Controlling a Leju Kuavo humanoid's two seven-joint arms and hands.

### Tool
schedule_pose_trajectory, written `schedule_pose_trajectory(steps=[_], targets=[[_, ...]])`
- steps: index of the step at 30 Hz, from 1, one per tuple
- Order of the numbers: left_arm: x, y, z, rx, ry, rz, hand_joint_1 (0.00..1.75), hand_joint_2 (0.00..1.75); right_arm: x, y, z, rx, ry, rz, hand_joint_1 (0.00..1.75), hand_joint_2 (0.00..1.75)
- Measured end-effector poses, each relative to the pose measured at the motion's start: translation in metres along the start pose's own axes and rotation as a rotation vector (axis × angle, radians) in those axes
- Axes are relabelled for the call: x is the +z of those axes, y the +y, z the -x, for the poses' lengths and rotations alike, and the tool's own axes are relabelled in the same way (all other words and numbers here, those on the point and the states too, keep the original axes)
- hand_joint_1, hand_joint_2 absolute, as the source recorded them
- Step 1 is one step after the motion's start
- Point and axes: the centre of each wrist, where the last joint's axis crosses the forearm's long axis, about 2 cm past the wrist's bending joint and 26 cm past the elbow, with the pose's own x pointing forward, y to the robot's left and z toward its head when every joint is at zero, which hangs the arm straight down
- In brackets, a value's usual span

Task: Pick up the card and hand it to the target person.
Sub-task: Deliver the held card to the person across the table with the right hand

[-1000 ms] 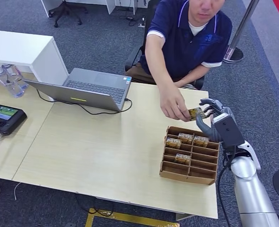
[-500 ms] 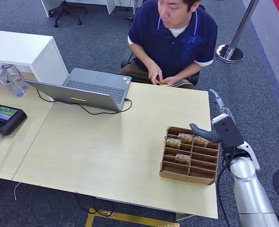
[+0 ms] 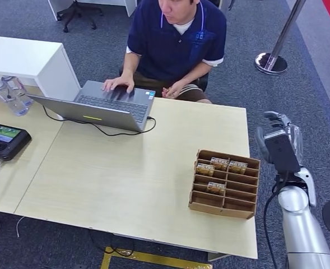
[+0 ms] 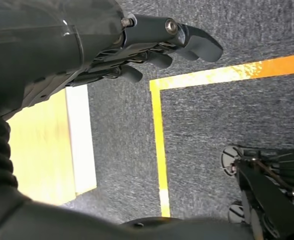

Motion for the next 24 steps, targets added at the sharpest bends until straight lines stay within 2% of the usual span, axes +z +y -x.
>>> schedule_pose_trajectory(steps=[8,12,16,18,20,22,24], targets=[[0.0,0.0,0.0,0.005,0.001,-0.003,0.0,0.0,0.002,-0.004,0.003,0.026,0.018,0.027,1.58,1.75],[0.0,0.0,0.001,0.012,0.005,-0.006,0.0,0.0,0.01,-0.014,0.01,0.154,0.079,0.134,1.66,1.75],[0.001,0.001,0.002,0.015,0.013,-0.009,0.0,0.0,0.033,-0.036,0.035,0.281,0.196,0.259,1.63,1.75],[0.001,0.001,0.002,0.008,0.016,-0.007,0.0,0.0,0.048,-0.048,0.055,0.346,0.293,0.296,1.68,1.75],[0.001,0.001,0.002,-0.004,0.017,-0.003,0.0,0.0,0.069,-0.059,0.083,0.387,0.448,0.286,1.66,1.75],[0.0,0.001,0.002,-0.014,0.015,0.001,0.0,0.0,0.102,-0.061,0.115,0.38,0.669,0.227,1.62,1.75],[0.0,0.0,0.001,-0.021,0.014,0.003,0.0,0.0,0.148,-0.05,0.138,0.341,0.906,0.134,1.63,1.75]])
